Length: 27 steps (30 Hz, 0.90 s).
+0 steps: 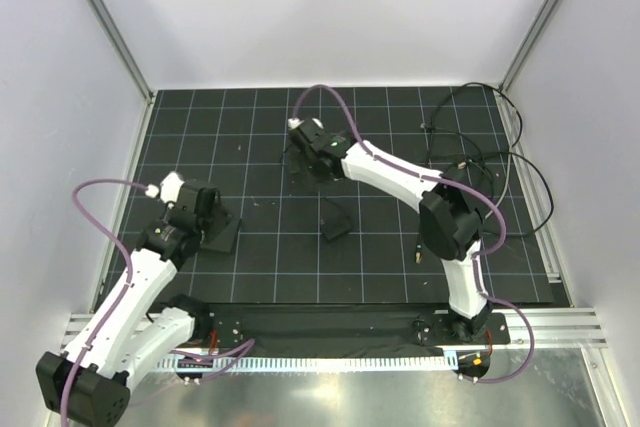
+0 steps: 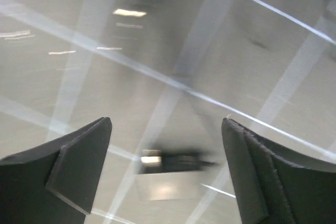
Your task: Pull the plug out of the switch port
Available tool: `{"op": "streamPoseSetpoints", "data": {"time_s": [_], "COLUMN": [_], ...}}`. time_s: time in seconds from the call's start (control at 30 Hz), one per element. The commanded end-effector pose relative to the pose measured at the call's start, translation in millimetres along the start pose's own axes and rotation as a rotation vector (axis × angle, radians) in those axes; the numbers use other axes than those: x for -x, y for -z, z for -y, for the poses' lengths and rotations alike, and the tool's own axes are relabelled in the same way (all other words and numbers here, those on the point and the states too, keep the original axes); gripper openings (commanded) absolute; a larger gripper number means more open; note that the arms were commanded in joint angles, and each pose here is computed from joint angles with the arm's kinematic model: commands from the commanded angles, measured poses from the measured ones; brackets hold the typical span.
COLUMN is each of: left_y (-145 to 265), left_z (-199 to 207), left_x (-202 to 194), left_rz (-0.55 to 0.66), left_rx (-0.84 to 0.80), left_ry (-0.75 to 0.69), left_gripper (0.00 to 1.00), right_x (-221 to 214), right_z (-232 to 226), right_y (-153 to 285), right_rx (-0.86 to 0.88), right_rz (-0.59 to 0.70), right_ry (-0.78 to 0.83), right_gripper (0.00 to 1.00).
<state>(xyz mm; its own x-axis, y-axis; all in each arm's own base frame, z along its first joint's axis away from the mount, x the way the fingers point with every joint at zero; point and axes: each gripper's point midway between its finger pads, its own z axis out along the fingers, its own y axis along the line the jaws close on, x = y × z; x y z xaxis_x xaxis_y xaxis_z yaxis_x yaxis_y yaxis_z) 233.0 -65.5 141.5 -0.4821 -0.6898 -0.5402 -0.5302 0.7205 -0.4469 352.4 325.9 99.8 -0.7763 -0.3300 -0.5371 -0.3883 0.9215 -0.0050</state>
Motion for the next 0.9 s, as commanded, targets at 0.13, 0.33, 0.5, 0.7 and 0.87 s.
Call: {"op": "streamPoseSetpoints", "data": {"time_s": [0.13,0.33,0.5,0.7,0.87], "left_y": [-4.7,-12.2,-19.5,-35.5,-45.8], "left_z": [-102.4,-128.5,-147.6,-154.9,-154.6], "left_x": [11.3,-0.8,-14.6,-22.3,-12.6], "left_rz": [0.019,-0.026,-0.077,-0.123,-0.105], "left_rx": [0.470,0.570,0.602,0.642,0.663], "left_ry": [0.123,0.192,0.292,0.322,0.324], "left_gripper": [0.29,0.10,0.00,0.01,0.01], "right_x": [46.4,66.5,59.8,47.8,39.9], "right_z": [-149.1,-203.1,-217.7,-220.5,-221.9], "right_y": [8.6,-18.5,-44.8,-65.5,-68.1], "right_rx": [0.519,0.708,0.755,0.762,0.779], "right_rz": [0.109,0.129,0.104,0.074,0.053], "right_ry": [0.109,0.062,0.050,0.052,0.050], "right_gripper": [0.27,0.12,0.10,0.10,0.09]}}
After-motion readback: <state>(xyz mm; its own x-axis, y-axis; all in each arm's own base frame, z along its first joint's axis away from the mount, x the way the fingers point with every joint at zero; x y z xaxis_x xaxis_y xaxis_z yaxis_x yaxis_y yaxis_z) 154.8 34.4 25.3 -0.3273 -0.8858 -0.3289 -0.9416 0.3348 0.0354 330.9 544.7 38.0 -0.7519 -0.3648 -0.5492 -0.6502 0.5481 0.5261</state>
